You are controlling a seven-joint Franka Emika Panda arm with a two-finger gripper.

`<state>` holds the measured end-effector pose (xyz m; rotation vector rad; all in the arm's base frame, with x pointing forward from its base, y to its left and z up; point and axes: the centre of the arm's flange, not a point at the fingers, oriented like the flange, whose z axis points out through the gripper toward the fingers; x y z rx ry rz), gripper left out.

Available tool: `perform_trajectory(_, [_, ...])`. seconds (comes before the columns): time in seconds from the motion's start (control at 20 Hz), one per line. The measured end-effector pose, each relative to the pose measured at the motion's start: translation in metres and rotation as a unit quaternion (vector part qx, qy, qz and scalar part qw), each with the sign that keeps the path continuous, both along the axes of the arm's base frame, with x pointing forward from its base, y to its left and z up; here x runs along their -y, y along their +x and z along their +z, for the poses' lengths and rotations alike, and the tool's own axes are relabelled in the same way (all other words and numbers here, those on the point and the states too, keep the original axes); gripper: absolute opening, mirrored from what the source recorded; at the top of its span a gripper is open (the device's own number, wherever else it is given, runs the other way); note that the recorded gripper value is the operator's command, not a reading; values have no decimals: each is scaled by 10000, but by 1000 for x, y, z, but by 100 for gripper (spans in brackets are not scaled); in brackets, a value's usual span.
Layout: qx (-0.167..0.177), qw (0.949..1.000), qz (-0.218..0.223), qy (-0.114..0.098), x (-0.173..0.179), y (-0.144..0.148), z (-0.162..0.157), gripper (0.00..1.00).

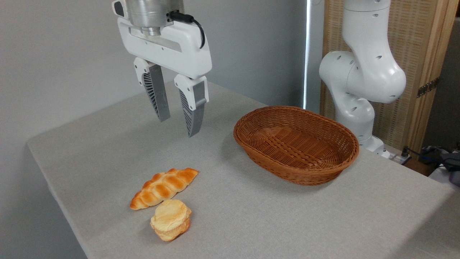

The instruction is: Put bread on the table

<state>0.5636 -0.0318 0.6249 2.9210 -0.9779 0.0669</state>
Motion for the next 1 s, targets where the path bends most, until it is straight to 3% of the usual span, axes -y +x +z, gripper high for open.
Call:
perform_trajectory(0.6, [-27,10000,21,18,2,0,-2,100])
perform_trajectory(0.8, [-62,9997,24,256,-3,0,-3,100])
perform_trajectory(1.0, [-73,9996,11,289,-3,-1,-4,100])
